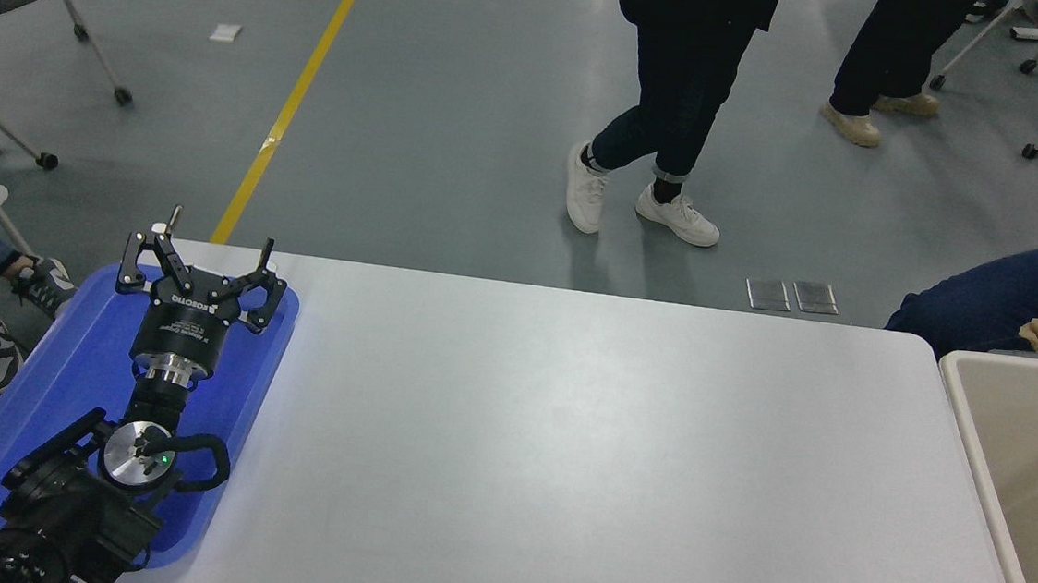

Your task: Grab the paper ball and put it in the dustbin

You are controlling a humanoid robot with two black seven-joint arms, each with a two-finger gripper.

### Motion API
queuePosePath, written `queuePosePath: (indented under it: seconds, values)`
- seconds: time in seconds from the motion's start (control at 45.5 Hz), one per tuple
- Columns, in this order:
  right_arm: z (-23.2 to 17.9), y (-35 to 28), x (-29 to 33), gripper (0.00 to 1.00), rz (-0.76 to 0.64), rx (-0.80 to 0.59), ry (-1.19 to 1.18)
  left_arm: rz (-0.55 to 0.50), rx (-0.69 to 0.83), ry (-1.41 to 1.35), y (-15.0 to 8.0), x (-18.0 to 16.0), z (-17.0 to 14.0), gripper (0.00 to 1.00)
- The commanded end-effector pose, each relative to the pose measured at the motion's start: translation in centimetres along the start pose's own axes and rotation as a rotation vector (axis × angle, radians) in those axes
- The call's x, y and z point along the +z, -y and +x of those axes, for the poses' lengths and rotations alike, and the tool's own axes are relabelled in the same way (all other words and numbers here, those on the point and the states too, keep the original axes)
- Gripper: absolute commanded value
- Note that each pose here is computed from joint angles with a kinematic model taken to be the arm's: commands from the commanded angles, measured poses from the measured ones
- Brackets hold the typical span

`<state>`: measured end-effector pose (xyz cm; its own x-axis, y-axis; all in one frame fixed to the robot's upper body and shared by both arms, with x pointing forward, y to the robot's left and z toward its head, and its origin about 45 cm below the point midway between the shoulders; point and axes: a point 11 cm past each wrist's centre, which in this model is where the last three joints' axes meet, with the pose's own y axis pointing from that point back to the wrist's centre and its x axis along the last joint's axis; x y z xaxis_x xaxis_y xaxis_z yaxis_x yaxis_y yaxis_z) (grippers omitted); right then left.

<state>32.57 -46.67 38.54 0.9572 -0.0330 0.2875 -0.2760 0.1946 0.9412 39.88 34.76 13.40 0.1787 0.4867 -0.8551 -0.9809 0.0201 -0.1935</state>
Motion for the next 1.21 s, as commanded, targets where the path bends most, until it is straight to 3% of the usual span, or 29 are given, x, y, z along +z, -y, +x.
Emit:
queuePosePath:
  seconds: [0.0,0.264,0.637,1.187]
  values:
    - [-3.0,5.9,9.2,0.0,-0.061,0.0,0.146,0.0,0.0,0.0,0.0,0.0,0.0,1.0]
    - [-7.4,13.0,16.5,0.0,-0.133,0.046,0.318,-0.001,0.0,0.0,0.0,0.0,0.0,1.0]
    - [-10.6,21.9,14.9,0.0,-0.185,0.196,0.201,-0.003,0.0,-0.001,0.0,0.0,0.0,1.0]
    - [-13.6,28.9,8.8,0.0,-0.168,0.349,0.49,-0.003,0.001,-0.001,0.0,0.0,0.0,1.0]
